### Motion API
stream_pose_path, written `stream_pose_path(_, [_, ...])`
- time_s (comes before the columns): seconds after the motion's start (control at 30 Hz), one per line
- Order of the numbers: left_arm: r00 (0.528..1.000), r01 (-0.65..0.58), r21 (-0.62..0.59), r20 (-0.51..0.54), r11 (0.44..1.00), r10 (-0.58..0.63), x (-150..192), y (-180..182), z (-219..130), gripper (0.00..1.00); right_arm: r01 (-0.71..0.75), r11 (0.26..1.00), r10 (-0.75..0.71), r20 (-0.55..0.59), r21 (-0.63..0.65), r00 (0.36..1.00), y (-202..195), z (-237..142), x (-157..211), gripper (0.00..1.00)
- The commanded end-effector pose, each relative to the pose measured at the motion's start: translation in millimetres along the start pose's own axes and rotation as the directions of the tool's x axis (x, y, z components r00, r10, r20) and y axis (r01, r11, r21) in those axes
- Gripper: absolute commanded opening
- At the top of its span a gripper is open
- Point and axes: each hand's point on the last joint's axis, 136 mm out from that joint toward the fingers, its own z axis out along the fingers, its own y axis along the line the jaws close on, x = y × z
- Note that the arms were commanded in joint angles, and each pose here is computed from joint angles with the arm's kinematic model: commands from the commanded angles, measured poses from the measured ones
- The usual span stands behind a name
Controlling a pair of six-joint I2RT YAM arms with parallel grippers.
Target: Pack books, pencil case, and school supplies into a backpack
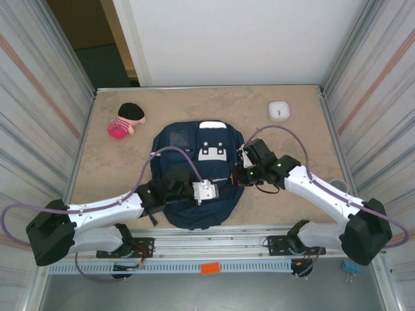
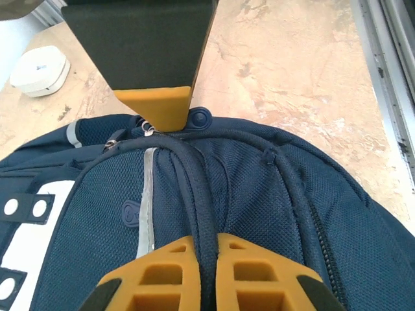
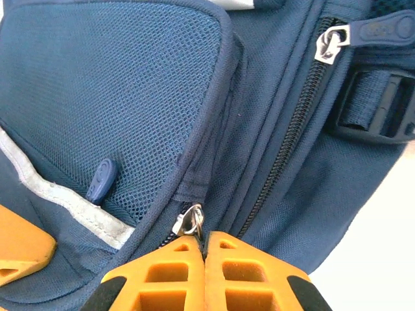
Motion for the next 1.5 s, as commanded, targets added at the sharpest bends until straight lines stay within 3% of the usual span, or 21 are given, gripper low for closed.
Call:
stream_pose_path(0.0, [0.993, -0.043, 0.174, 0.119, 0.984, 0.023, -18.9, -35.6, -11.6, 0.01, -0.038, 0.978, 0.013, 0.121, 0.207, 0.993, -49.4, 6.7, -33.3, 0.0])
stream_pose_path(0.13, [0.994, -0.032, 0.214, 0.111, 0.976, 0.008, -17.4, -41.6, -9.5, 0.05, -0.035, 0.98, 0.016, 0.101, 0.196, 0.995, -48.0, 17.7, -36.0, 0.0])
stream_pose_path(0.2, [0.995, 0.006, 0.198, 0.101, 0.98, -0.026, -17.3, -38.2, -10.0, 0.21, -0.024, 0.985, 0.008, 0.096, 0.17, 0.995, -42.9, 16.7, -35.5, 0.0])
stream_pose_path(0.23, [0.994, 0.026, 0.18, 0.102, 0.983, -0.045, -18.7, -34.8, -11.2, 0.32, -0.017, 0.988, 0.003, 0.092, 0.152, 0.996, -39.1, 14.7, -34.8, 0.04])
stream_pose_path(0.3, [0.983, 0.108, 0.15, 0.131, 0.983, -0.128, -28.9, -26.2, -19.9, 0.51, -0.004, 0.99, -0.008, 0.084, 0.141, 0.996, -32.8, 4.3, -34.1, 0.29])
stream_pose_path(0.4, [0.945, 0.272, 0.058, 0.173, 0.96, -0.278, -43.8, 2.7, -39.3, 0.66, 0.011, 0.99, -0.029, 0.129, 0.141, 0.991, -23.1, -23.3, -40.5, 0.4])
stream_pose_path(0.53, [0.863, 0.499, -0.127, 0.165, 0.857, -0.478, -41.4, 54.8, -66.4, 0.74, 0.046, 0.999, -0.05, 0.227, 0.023, 0.973, 11.3, -59.0, -58.5, 0.4])
stream_pose_path(0.6, [0.78, 0.624, -0.277, 0.174, 0.731, -0.601, -25.8, 90.3, -84.7, 0.8, 0.071, 0.995, -0.05, 0.265, -0.069, 0.963, 33.8, -69.9, -69.1, 0.4])
stream_pose_path(0.7, [0.627, 0.757, -0.392, 0.214, 0.522, -0.749, 4.5, 127.3, -108.0, 0.8, 0.098, 0.985, -0.053, 0.3, -0.139, 0.952, 55.4, -73.0, -84.8, 0.4])
stream_pose_path(0.8, [0.465, 0.854, -0.384, 0.258, 0.351, -0.847, 36.6, 142.1, -111.9, 0.79, 0.11, 0.981, -0.058, 0.3, -0.159, 0.952, 64.1, -56.1, -95.3, 0.42])
stream_pose_path(0.9, [0.352, 0.898, -0.37, 0.276, 0.24, -0.894, 69.3, 142.6, -99.9, 0.77, 0.08, 0.982, -0.037, 0.24, -0.169, 0.97, 61.0, -17.6, -92.7, 0.42])
stream_pose_path(1.13, [0.254, 0.838, -0.529, 0.166, 0.131, -0.953, 163.9, 103.0, -65.6, 0.74, -0.056, 0.995, 0.066, 0.117, -0.086, 0.991, 11.4, 82.6, -50.8, 0.41])
stream_pose_path(1.27, [0.197, 0.797, -0.596, 0.112, 0.092, -0.974, 207.5, 74.8, -52.7, 0.72, -0.134, 0.99, 0.131, 0.093, 0.032, 0.987, -29.3, 112.2, -17.6, 0.4])
stream_pose_path(1.37, [0.178, 0.793, -0.602, 0.081, 0.094, -0.981, 218.6, 62.8, -40.7, 0.71, -0.138, 0.983, 0.13, 0.076, 0.117, 0.989, -49.4, 117.3, 3.1, 0.39])
stream_pose_path(1.47, [0.204, 0.806, -0.578, 0.068, 0.128, -0.977, 208.2, 65.0, -23.6, 0.7, -0.149, 0.976, 0.139, 0.07, 0.16, 0.988, -62.0, 113.1, 15.9, 0.39])
